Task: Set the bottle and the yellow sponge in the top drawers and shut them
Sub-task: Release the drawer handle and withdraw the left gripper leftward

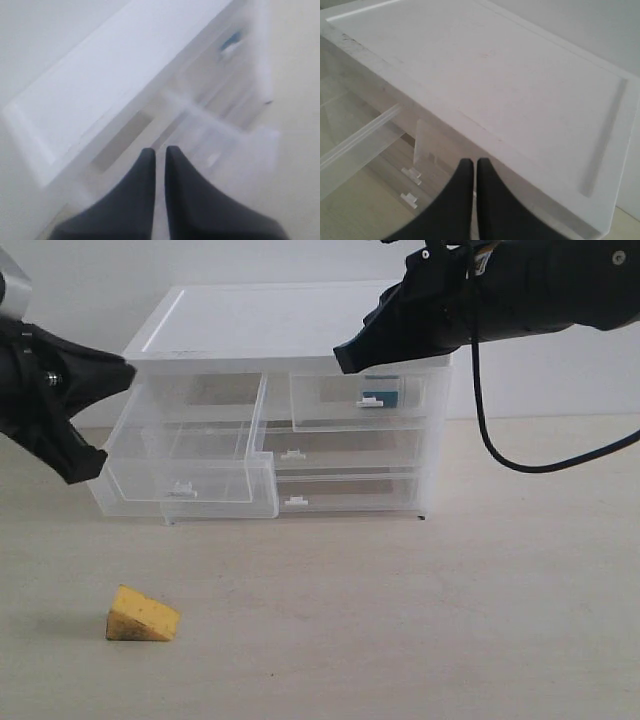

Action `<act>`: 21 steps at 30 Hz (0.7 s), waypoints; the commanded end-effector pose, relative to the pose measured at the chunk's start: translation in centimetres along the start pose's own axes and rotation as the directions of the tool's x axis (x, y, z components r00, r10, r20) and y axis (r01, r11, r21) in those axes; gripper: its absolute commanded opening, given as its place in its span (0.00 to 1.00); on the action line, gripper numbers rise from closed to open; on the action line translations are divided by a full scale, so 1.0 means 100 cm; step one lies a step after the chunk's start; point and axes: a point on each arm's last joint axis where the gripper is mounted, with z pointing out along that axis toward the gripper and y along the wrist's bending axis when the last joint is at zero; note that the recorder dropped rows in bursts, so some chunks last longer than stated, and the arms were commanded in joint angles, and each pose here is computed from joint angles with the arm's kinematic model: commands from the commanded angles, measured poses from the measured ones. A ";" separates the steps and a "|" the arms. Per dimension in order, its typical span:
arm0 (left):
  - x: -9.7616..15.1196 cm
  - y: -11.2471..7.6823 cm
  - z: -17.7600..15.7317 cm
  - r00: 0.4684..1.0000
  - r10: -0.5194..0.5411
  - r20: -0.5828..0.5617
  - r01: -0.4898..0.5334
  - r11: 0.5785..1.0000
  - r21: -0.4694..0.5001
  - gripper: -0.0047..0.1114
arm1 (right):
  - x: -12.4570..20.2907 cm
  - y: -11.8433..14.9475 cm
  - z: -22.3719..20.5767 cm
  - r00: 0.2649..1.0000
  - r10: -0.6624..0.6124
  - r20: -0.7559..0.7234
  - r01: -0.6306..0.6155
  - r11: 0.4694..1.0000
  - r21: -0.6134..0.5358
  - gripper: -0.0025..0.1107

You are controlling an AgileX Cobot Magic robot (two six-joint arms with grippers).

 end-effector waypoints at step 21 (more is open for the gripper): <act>0.054 -0.028 -0.043 0.731 0.060 -0.680 0.158 0.954 0.254 0.08 | 0.004 0.000 0.000 0.999 -0.017 -0.035 0.017 1.000 -0.010 0.02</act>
